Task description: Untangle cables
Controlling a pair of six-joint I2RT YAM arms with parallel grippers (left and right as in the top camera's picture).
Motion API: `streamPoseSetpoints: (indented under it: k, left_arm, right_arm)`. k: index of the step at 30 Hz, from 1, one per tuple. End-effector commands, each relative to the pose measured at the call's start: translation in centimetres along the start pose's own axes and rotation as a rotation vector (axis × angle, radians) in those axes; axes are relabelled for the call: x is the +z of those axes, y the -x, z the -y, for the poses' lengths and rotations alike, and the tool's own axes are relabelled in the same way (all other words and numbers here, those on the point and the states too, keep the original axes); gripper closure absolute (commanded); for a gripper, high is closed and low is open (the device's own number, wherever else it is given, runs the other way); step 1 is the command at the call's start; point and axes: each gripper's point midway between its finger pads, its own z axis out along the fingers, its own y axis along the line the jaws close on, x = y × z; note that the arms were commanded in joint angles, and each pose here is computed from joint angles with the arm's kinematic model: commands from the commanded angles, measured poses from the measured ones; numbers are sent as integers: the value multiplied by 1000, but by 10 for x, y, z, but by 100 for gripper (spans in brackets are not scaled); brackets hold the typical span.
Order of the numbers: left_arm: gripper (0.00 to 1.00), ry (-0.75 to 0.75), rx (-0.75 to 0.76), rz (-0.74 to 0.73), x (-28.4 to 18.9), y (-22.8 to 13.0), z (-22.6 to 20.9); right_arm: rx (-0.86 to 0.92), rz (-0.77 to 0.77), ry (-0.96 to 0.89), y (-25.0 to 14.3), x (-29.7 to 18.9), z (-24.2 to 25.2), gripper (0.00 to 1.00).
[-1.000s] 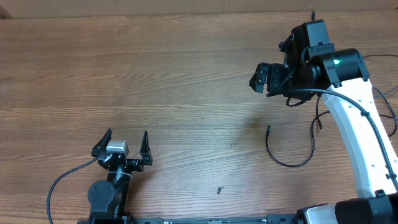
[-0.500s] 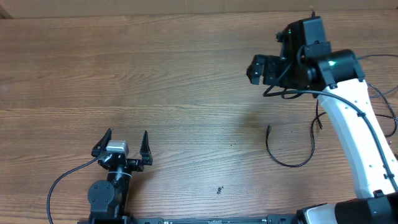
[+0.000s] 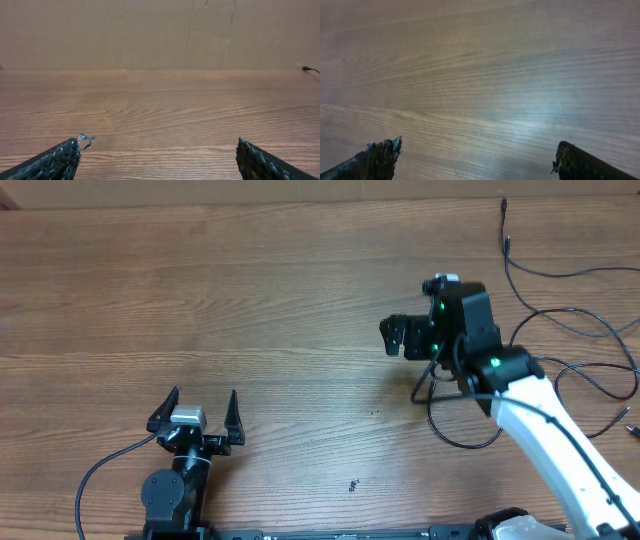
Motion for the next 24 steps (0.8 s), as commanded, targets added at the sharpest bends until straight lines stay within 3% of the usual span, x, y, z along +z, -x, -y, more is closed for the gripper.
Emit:
streamPoseSetpoints:
  k: [1,10,24]
  left_arm:
    - [0,17,24,4,0,0,-4]
    - [1,17,24,4,0,0,-4]
    - [0,17,24,4,0,0,-4]
  right_arm:
    - [-11,84,22,-3,-12,0,0]
    - [-8,398,74,6,-69,12,0]
    - [8,716,69,-13,-121,46,0]
